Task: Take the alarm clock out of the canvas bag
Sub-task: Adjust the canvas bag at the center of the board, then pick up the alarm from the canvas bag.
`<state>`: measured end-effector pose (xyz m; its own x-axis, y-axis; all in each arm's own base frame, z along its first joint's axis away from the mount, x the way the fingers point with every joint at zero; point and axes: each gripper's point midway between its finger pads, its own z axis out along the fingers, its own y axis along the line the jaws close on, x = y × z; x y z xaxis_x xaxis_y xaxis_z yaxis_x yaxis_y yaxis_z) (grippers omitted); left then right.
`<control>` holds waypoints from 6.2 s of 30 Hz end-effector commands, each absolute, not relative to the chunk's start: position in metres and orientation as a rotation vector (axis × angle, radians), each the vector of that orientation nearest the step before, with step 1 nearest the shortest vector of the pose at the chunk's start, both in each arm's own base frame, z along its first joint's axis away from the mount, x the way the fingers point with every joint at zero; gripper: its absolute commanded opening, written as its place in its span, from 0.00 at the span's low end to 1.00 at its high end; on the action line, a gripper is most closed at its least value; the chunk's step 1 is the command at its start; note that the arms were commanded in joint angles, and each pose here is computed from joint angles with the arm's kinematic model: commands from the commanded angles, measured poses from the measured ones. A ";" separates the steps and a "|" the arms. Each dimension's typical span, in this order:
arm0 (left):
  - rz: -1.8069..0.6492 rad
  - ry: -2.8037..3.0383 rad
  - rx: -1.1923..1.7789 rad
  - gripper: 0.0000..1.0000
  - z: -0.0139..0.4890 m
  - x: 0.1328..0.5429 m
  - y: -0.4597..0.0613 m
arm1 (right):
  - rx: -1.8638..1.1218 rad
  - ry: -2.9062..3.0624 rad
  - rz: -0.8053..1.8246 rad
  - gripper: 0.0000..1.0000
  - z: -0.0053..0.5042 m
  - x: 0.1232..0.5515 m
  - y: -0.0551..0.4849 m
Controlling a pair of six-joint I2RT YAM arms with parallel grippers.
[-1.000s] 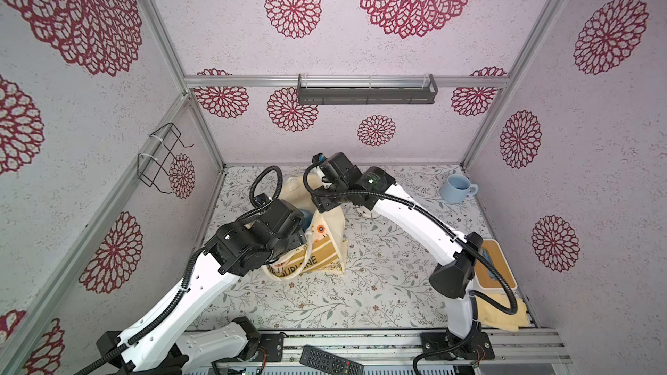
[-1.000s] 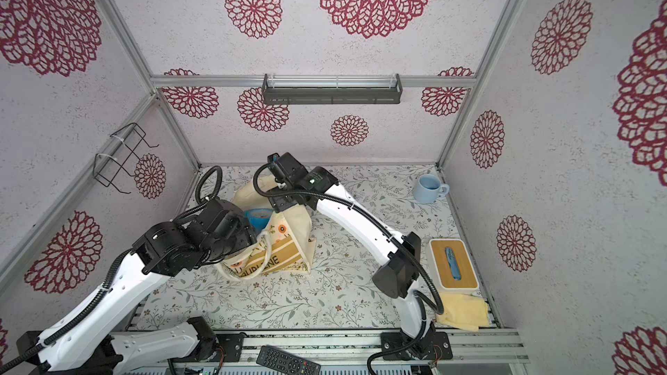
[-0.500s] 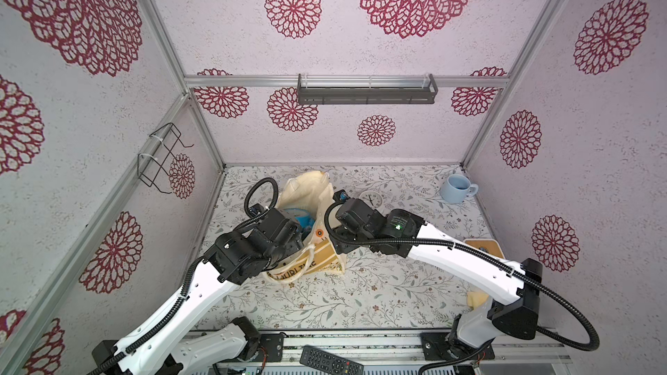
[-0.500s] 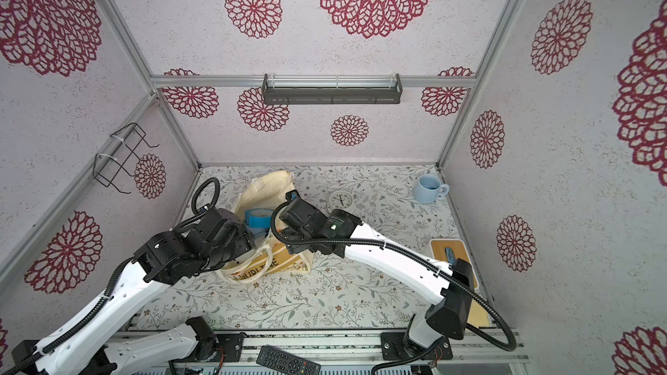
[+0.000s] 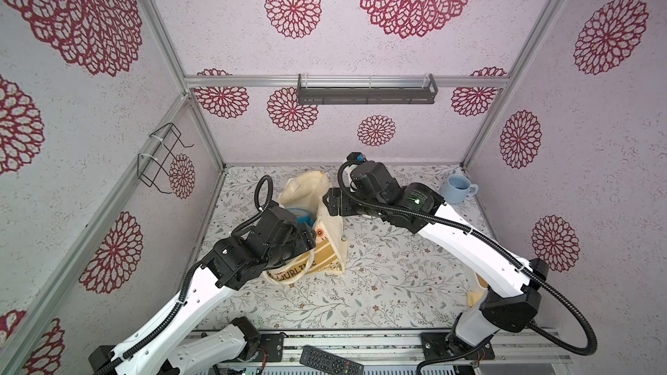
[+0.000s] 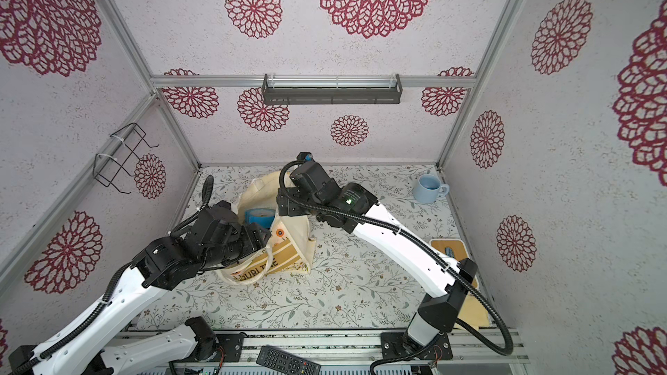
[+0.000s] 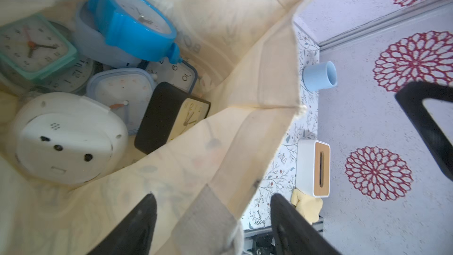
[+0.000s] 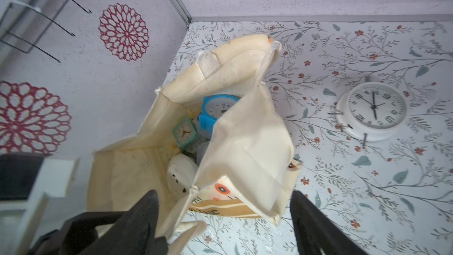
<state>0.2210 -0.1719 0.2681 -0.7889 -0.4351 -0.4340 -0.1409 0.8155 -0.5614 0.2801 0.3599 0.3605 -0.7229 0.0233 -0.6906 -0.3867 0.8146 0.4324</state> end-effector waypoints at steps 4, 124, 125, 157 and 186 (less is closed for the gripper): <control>-0.635 2.509 -0.287 0.69 0.256 0.220 -0.184 | -0.211 2.364 0.825 0.84 0.351 0.287 0.390; -0.082 2.614 0.140 0.28 0.273 0.231 -0.144 | -0.431 2.510 0.487 0.17 0.208 0.203 0.334; -0.081 2.600 0.123 0.28 0.279 0.231 -0.141 | -0.434 2.502 0.491 0.23 0.211 0.204 0.334; -1.149 1.649 -0.199 0.32 0.542 0.327 -0.235 | 0.201 1.399 1.721 0.96 0.468 0.242 0.200; -1.461 1.584 -0.444 0.29 0.512 0.354 -0.260 | 0.122 1.315 1.939 0.81 0.486 0.316 0.272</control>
<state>0.3629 -0.2696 0.4696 -0.5637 -0.7230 -0.3993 0.2153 0.3381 -0.9161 0.3305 0.2700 0.4523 -0.6883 0.6498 -0.3225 -0.4773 -0.0709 0.8759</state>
